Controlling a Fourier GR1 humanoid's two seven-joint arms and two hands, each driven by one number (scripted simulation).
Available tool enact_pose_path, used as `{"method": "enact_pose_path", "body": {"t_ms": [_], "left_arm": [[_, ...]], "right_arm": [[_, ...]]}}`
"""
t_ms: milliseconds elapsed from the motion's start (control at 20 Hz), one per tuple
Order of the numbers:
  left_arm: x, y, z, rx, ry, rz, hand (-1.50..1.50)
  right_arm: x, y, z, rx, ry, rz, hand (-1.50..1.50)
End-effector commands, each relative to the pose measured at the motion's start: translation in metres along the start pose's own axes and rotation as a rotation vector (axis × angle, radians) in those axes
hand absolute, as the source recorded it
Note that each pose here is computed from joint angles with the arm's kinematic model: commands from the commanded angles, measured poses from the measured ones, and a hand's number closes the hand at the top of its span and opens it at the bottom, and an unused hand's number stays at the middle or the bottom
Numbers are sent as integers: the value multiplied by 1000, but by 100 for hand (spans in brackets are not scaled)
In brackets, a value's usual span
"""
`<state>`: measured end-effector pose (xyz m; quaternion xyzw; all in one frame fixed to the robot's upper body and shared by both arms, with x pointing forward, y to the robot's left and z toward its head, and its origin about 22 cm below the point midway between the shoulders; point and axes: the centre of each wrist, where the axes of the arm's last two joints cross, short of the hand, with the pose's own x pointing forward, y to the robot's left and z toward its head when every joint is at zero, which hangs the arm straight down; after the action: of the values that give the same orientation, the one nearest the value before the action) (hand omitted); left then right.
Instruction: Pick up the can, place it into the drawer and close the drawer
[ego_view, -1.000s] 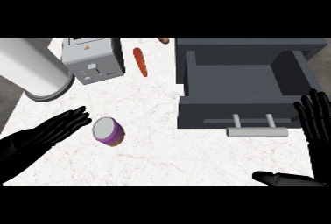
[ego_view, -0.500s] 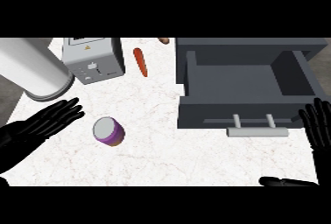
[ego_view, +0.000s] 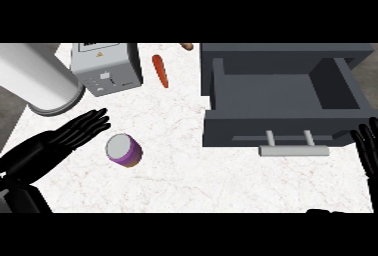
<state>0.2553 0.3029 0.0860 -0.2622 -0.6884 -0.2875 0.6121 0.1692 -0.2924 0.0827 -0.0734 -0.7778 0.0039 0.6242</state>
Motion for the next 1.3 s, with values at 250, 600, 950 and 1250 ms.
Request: {"method": "enact_pose_path", "body": {"t_ms": [250, 600, 950, 1250], "left_arm": [[-32, 20, -9, 4, 21, 3, -150], [-69, -3, -12, 47, 43, -24, -150], [-96, 12, -11, 79, 55, -20, -150], [-95, 36, -5, 91, 74, -48, -150]], "right_arm": [[-8, -4, -1, 15, 0, 7, -150], [-5, 3, 3, 1, 5, 13, -150], [-21, -5, -6, 9, 13, 8, -150], [-8, -10, 13, 4, 16, 5, -150]]}}
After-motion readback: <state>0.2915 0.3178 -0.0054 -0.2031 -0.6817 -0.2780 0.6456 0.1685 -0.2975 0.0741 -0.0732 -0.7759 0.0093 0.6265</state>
